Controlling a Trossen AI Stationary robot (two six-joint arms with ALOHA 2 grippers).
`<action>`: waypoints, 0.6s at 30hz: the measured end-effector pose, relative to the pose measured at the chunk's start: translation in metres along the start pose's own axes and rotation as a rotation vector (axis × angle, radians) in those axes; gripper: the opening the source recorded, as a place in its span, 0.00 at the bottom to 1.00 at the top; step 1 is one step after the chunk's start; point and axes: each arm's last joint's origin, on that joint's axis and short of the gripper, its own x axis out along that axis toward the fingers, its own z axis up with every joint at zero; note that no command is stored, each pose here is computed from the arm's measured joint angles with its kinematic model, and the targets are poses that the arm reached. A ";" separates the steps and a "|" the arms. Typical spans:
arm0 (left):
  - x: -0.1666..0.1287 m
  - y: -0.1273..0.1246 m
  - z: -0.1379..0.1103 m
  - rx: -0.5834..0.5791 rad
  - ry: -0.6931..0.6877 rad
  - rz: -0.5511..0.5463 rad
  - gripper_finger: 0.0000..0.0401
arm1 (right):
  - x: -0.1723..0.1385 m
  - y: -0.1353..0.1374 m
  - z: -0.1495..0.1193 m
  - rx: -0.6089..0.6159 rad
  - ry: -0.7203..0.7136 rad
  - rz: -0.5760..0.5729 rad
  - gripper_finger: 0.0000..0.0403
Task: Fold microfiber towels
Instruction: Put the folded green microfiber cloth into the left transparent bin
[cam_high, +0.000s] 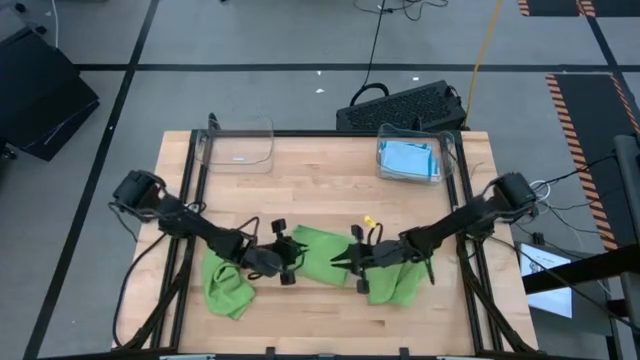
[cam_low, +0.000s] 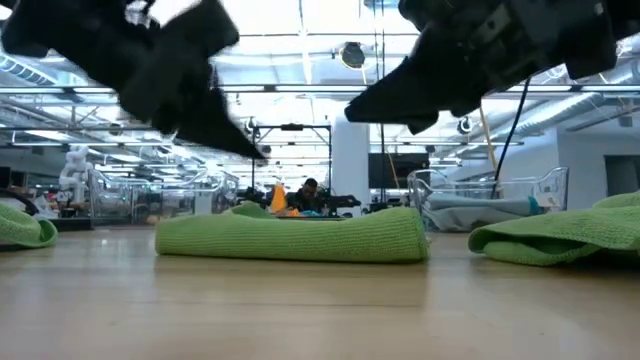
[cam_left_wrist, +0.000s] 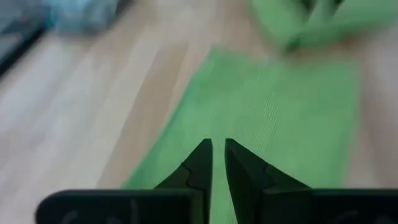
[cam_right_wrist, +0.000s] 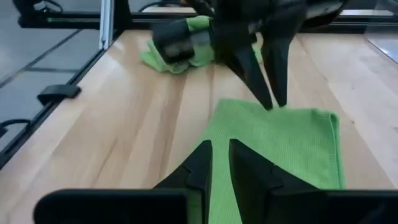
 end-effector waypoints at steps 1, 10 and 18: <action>-0.001 -0.002 0.005 -0.007 -0.035 -0.031 0.12 | -0.002 0.000 0.001 -0.007 0.011 -0.001 0.11; 0.010 -0.036 0.008 0.079 -0.156 -0.178 0.27 | -0.008 0.001 -0.018 -0.075 0.219 -0.008 0.11; 0.034 -0.038 0.001 0.040 0.093 -0.039 0.54 | -0.016 0.021 -0.027 -0.221 0.279 0.093 0.21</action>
